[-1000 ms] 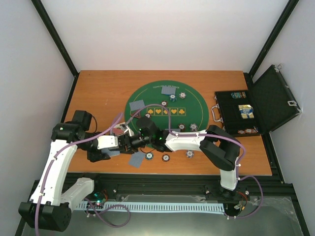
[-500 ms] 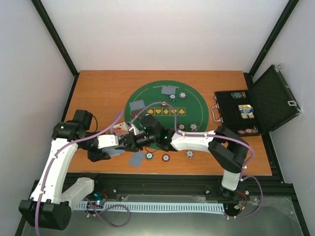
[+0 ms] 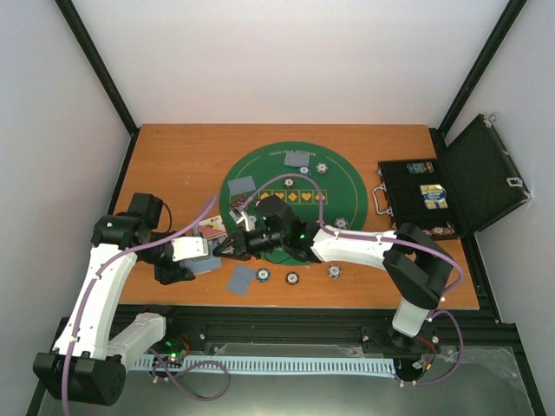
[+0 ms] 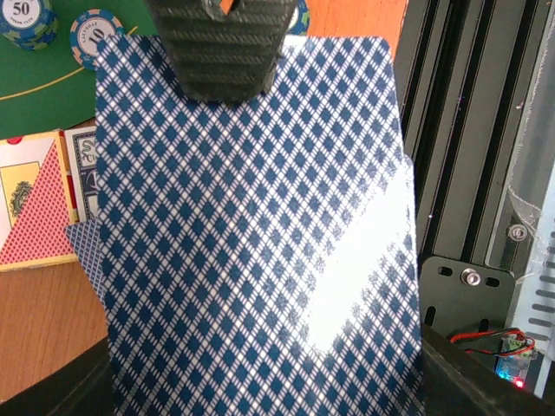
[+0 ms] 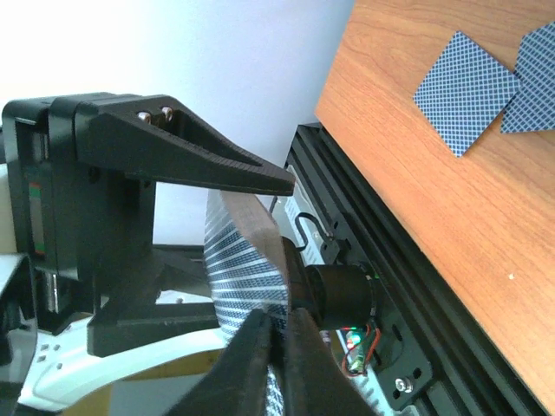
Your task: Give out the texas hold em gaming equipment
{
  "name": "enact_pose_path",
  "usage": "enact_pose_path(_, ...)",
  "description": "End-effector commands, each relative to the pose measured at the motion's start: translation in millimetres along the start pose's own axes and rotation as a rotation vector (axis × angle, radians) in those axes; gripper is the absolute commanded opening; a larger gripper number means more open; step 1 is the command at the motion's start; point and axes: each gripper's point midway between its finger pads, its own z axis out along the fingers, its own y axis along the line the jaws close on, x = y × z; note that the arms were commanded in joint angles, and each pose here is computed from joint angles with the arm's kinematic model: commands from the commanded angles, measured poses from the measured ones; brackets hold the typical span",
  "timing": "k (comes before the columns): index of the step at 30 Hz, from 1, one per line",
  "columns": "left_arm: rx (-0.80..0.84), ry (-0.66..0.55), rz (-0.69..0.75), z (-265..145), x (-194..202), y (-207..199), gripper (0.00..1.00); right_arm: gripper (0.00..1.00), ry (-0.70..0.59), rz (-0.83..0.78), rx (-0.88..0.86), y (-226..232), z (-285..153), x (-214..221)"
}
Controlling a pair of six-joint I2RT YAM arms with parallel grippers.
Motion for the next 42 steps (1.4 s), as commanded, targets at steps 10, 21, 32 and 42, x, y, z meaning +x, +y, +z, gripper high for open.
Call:
enact_pose_path(10, -0.027, -0.015, 0.017, -5, -3, 0, 0.01, 0.03, -0.053, 0.007, 0.023, 4, -21, -8)
enact_pose_path(21, -0.029, -0.006, 0.010, -3, -2, 1, 0.01, 0.03, -0.137, 0.018, -0.002, 2, -72, -33)
enact_pose_path(32, -0.030, -0.013, -0.001, -5, -4, 3, 0.01, 0.03, -0.201, 0.081, 0.129, -84, -111, -122)
enact_pose_path(42, -0.020, -0.015, -0.006, -5, -5, 3, 0.01, 0.03, -0.186, 0.137, 0.213, -168, -81, -222)
